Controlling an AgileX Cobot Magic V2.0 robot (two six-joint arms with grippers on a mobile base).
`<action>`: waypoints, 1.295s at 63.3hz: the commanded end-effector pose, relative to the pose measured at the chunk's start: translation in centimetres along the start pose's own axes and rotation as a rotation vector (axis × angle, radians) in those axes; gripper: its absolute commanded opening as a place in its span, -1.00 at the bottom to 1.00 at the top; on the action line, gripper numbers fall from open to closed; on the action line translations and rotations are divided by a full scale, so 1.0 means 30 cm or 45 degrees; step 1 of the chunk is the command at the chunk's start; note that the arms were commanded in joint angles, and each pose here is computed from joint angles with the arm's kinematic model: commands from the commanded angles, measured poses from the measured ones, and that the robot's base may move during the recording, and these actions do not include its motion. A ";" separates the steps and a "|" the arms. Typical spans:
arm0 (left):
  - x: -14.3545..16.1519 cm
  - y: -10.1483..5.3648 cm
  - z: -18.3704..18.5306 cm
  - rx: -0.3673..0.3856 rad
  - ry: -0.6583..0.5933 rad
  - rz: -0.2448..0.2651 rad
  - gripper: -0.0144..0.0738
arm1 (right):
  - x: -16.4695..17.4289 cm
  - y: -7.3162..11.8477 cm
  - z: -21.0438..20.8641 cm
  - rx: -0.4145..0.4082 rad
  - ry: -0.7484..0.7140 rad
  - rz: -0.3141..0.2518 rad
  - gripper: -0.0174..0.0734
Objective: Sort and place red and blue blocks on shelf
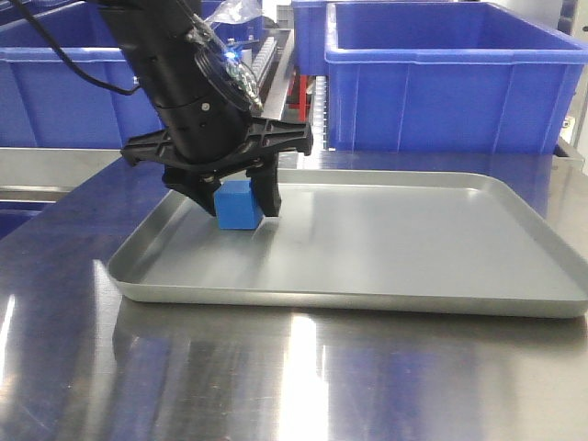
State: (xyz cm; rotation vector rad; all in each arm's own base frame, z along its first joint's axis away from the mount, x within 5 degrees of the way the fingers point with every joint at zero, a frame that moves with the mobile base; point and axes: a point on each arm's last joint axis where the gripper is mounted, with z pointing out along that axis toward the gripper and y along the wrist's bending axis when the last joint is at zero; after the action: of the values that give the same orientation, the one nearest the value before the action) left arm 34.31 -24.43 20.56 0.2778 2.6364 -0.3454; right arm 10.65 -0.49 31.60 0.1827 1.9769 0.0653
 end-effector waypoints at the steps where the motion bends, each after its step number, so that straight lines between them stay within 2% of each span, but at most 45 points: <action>1: -0.056 -0.019 -0.119 0.060 -0.125 -0.028 -0.26 | -0.050 0.003 -0.014 -0.004 -0.136 -0.014 -0.51; 6: -0.065 -0.015 -0.147 0.065 -0.148 -0.031 -0.40 | -0.050 0.003 -0.014 -0.004 -0.136 -0.014 -0.51; 17: -0.088 0.003 -0.219 0.069 -0.213 -0.038 -0.39 | -0.050 0.003 -0.014 -0.004 -0.136 -0.014 -0.51; 34: -0.126 0.103 -0.406 -0.017 -0.334 -0.044 -0.39 | -0.050 0.003 -0.014 -0.004 -0.136 -0.014 -0.51; 46: -0.104 0.172 -0.532 -0.064 -0.425 -0.059 -0.39 | -0.050 0.003 -0.014 -0.004 -0.136 -0.014 -0.51; 61: 0.000 0.266 -0.660 -0.101 -0.508 -0.118 -0.39 | -0.050 0.003 -0.014 -0.004 -0.136 -0.014 -0.51; 75: 0.157 0.341 -0.749 -0.119 -0.608 -0.166 -0.39 | -0.050 0.003 -0.014 -0.004 -0.136 -0.014 -0.51; 82: 0.269 0.371 -0.791 -0.115 -0.685 -0.180 -0.39 | -0.050 0.003 -0.014 -0.004 -0.136 -0.014 -0.51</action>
State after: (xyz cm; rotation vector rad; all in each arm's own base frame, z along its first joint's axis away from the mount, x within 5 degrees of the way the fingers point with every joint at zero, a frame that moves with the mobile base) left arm 21.93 -6.77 33.22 -0.0242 2.2968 -0.2456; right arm 10.65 -0.49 31.60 0.1827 1.9769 0.0653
